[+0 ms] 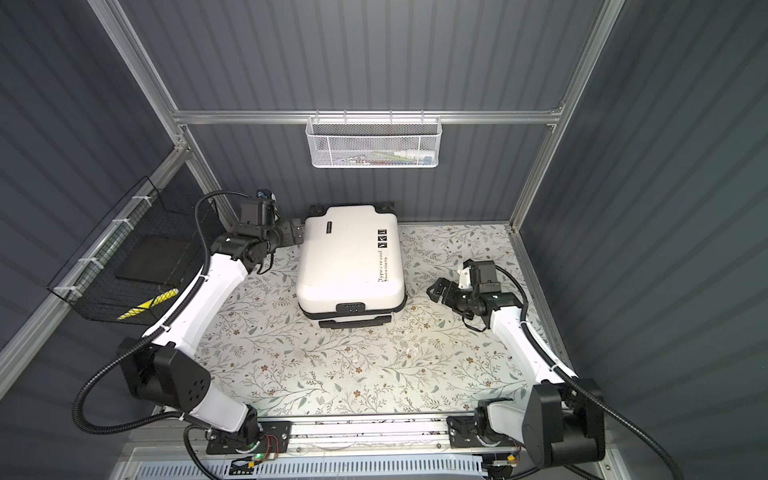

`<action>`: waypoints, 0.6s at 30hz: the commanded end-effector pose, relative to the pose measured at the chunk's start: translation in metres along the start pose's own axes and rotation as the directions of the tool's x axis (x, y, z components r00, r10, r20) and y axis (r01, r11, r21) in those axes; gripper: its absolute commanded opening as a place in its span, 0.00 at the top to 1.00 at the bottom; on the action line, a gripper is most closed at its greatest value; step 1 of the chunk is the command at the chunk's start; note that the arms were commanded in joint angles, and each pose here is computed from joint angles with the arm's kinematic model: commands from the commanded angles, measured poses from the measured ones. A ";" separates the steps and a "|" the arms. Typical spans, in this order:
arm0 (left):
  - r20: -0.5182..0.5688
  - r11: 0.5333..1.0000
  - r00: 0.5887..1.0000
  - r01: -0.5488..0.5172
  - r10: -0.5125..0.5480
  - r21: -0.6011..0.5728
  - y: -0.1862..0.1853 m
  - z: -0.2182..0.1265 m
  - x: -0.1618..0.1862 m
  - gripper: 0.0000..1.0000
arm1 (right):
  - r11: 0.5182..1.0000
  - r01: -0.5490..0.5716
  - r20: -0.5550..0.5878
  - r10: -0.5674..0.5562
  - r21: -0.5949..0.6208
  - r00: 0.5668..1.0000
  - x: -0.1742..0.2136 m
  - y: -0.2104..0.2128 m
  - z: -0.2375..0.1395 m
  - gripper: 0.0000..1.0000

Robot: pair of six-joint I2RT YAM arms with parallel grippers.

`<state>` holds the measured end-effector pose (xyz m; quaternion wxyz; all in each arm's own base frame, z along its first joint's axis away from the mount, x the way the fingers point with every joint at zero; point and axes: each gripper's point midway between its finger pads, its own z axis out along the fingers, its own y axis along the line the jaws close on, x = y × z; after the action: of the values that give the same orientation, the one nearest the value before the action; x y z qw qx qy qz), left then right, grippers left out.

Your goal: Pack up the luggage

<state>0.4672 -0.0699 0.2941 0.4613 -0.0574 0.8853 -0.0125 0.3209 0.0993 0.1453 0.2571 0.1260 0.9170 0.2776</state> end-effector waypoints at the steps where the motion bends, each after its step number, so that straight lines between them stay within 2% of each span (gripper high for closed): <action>1: -0.121 0.990 0.989 0.100 -0.087 0.103 0.000 0.020 0.014 0.00 | 0.999 0.022 -0.018 -0.023 -0.034 1.000 0.005 0.005 0.003 0.02; 5: -0.201 0.971 0.974 0.147 -0.108 0.189 -0.005 0.046 0.025 0.00 | 0.998 0.027 -0.010 -0.028 -0.057 1.000 0.003 0.009 0.005 0.03; 10: -0.268 0.933 0.961 0.160 -0.073 0.321 -0.031 0.064 0.035 0.00 | 0.998 0.034 -0.021 -0.035 -0.052 0.999 0.008 0.007 0.008 0.04; 17: -0.326 0.902 0.943 0.199 -0.070 0.383 -0.046 0.082 0.046 0.00 | 0.996 0.083 -0.027 -0.084 -0.009 0.996 0.016 0.004 0.016 0.09; 18: -0.339 0.885 0.938 0.215 -0.069 0.413 -0.052 0.082 0.048 0.00 | 0.995 0.096 -0.024 -0.096 -0.005 0.995 0.016 0.004 0.017 0.10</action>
<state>0.5179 -0.1027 0.2232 0.3503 -0.0302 0.9120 -0.2112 0.3168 0.1153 0.1365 0.2554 0.0941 0.9191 0.2847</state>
